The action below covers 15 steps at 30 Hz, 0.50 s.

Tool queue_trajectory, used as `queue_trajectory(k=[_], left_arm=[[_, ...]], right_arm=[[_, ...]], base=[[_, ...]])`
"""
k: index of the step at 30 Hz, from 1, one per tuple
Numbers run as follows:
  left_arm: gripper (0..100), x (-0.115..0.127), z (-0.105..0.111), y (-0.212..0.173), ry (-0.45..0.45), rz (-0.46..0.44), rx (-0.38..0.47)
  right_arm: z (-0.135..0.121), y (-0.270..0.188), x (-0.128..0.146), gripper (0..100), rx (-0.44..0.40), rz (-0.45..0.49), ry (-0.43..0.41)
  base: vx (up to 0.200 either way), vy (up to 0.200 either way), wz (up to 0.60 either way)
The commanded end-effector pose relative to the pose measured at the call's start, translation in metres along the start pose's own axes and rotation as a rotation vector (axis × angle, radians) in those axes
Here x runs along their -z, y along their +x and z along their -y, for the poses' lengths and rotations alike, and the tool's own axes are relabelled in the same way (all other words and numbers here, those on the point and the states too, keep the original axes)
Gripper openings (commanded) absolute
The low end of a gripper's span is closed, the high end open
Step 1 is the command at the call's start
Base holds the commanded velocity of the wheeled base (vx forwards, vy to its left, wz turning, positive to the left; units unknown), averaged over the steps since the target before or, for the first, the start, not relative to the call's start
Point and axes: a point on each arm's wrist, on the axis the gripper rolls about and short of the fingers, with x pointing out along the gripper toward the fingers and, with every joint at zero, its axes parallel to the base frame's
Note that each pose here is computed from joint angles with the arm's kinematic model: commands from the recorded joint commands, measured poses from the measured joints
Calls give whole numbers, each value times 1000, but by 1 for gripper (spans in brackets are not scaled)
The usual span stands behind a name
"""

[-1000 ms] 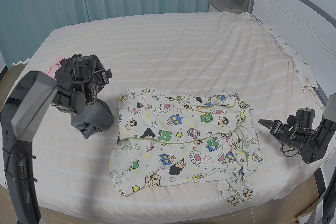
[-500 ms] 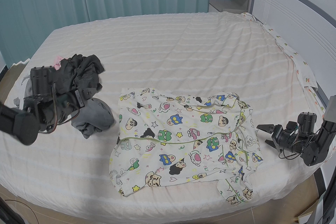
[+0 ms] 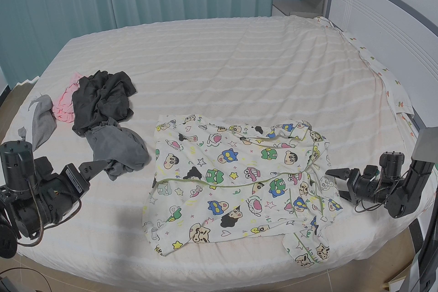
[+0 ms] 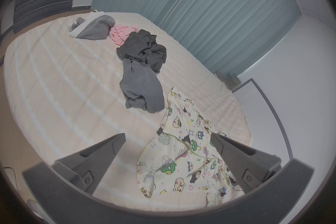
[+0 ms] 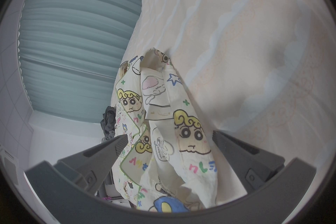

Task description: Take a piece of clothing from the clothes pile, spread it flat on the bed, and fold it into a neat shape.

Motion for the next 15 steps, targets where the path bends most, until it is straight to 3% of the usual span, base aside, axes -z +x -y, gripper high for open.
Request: queue_trajectory(k=[1, 2, 6, 15], left_arm=[[100, 6, -3, -17, -3, 8, 40], [100, 6, -3, -18, -3, 9, 41], [100, 6, -2, -21, -2, 12, 52], [100, 12, -3, -21, 5, -13, 55]], right_arm=[[5, 7, -2, 100, 0, -7, 37], [5, 7, -1, 0, 1, -8, 46], [3, 8, -7, 0, -15, 15, 94], [5, -6, -11, 0, -28, 68, 117]], base=[[0, 0, 0], [0, 0, 0], [0, 0, 0], [0, 0, 0]])
